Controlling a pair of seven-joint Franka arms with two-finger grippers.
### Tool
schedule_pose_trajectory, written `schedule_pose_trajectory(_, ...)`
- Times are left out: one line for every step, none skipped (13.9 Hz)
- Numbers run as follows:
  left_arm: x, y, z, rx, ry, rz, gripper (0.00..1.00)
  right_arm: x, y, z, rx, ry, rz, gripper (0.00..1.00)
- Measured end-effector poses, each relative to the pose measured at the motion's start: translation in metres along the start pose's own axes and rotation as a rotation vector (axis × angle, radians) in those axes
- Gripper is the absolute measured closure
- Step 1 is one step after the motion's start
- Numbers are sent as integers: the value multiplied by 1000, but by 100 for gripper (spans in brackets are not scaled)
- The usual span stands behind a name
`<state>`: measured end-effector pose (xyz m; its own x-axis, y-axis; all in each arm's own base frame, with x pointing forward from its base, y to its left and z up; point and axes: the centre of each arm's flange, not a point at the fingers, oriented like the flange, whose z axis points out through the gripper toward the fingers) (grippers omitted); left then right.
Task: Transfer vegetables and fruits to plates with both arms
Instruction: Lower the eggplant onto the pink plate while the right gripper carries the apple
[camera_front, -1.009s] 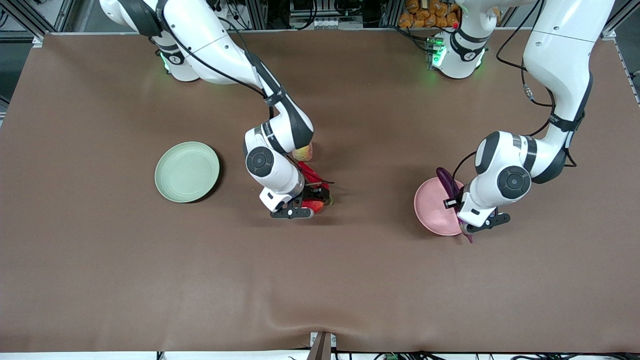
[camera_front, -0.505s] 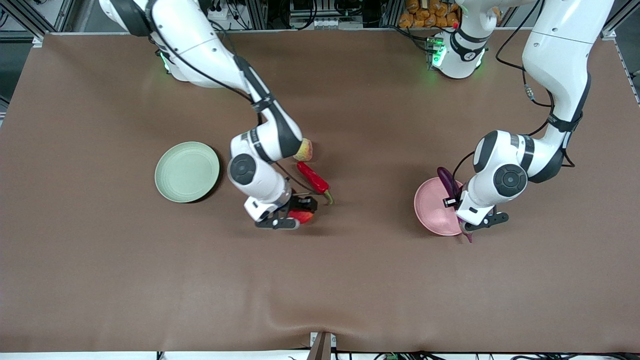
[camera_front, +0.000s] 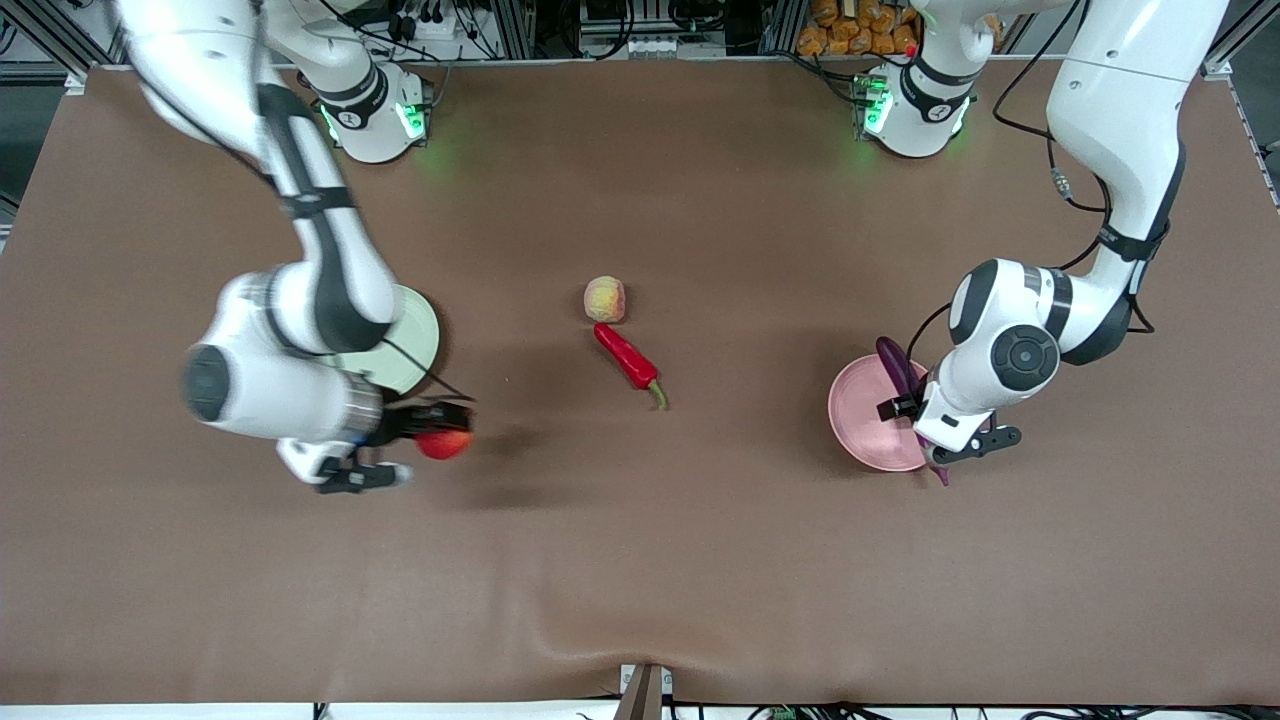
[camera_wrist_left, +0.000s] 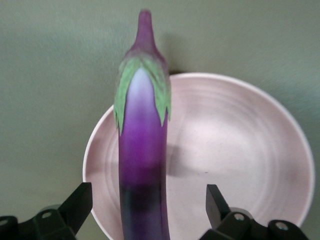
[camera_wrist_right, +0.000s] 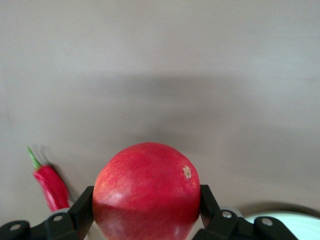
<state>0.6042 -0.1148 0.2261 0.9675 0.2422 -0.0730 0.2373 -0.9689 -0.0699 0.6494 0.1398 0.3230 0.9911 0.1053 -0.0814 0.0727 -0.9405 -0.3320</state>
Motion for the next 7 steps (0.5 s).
schedule_pose_trajectory(0,5,-9,-8,14,7,0,-13,27,-4,-6,-15,-11,14)
schedule_pose_trajectory(-1,11,-19,-17,28,17,0,-27,54,-5,-22,-32,-20,14)
schedule_pose_trajectory(-4,20,-29,-25,39,29,0,-39,80,-6,-40,-52,-26,14)
schedule_pose_trajectory(-8,30,-39,-31,43,36,0,-51,107,-4,-49,-72,-28,14)
schedule_pose_trajectory(-12,42,-49,-33,38,29,0,-62,132,0,-47,-91,-27,14)
schedule_pose_trajectory(-17,57,-61,-35,31,10,0,-72,154,5,-38,-107,-22,14)
schedule_pose_trajectory(-25,76,-73,-38,27,-15,0,-81,172,11,-30,-123,-17,14)
